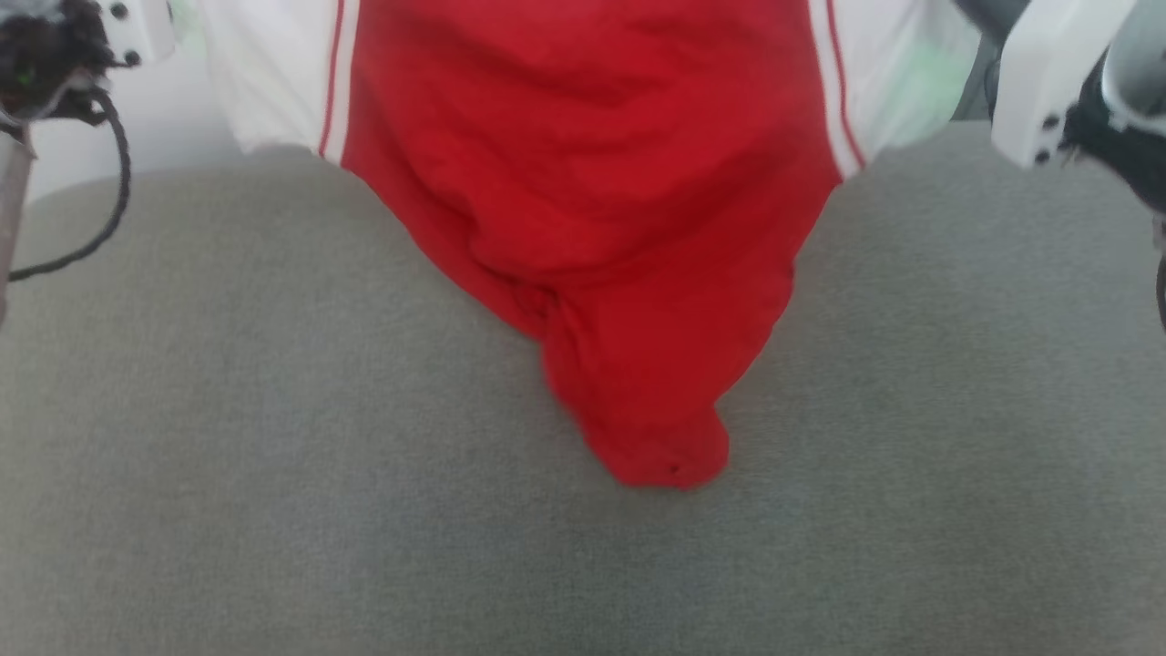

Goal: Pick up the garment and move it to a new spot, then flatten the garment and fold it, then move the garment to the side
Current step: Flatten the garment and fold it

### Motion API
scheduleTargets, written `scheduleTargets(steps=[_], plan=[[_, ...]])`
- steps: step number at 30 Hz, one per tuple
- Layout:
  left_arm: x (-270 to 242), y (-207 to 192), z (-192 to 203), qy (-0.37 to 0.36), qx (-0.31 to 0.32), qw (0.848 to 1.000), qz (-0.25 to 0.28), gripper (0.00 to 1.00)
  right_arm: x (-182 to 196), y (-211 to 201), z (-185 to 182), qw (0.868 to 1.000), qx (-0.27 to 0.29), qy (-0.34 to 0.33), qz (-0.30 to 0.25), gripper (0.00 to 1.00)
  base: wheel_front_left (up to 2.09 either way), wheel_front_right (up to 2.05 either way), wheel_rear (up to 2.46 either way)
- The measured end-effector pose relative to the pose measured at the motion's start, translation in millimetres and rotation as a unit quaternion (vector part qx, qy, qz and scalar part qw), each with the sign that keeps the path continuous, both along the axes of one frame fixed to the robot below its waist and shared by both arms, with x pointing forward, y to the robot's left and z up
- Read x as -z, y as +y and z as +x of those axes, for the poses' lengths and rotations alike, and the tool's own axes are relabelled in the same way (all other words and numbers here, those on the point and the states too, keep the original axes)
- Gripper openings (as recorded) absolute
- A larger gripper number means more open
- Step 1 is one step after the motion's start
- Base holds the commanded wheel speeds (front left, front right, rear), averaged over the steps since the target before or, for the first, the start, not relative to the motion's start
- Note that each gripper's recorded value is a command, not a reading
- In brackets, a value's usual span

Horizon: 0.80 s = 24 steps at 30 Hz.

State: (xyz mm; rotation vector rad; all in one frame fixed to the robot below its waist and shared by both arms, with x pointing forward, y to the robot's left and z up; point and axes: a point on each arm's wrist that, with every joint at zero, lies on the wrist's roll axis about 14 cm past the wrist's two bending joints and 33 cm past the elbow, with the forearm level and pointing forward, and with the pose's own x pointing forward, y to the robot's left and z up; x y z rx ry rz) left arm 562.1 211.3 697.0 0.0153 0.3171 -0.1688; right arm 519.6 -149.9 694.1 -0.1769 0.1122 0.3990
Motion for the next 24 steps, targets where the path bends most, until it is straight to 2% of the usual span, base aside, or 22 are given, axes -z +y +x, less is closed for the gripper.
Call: scheduleTargets(steps=[5, 10, 19, 22, 24], plan=[[-36.2, -7.7, -8.7, -0.033, 0.007, 0.999, 0.005, 0.00, -40.3, 4.3, -9.0, 0.999, -0.004, -0.039, 0.000, 0.00, 0.00, 0.00, 0.00], [-61.9, -13.2, -9.8, -0.062, 0.008, 0.998, -0.005, 0.00, -58.7, 1.2, -4.1, 0.999, 0.005, -0.044, 0.001, 0.00, 0.00, 0.00, 0.00], [-64.4, -11.3, 24.5, -0.109, -0.008, 0.994, -0.029, 0.00, -58.5, -0.7, 40.8, 0.998, 0.031, -0.057, 0.016, 0.00, 0.00, 0.00, 0.00], [-70.5, -11.8, 44.4, -0.146, -0.014, 0.989, -0.028, 0.00, -57.5, -2.2, 63.6, 0.996, 0.044, -0.081, 0.012, 0.00, 0.00, 0.00, 0.00], [-79.9, -11.3, 58.0, -0.181, -0.020, 0.983, -0.026, 0.00, -67.2, -7.3, 78.8, 0.991, 0.054, -0.122, 0.016, 0.00, 0.00, 0.00, 0.00]])
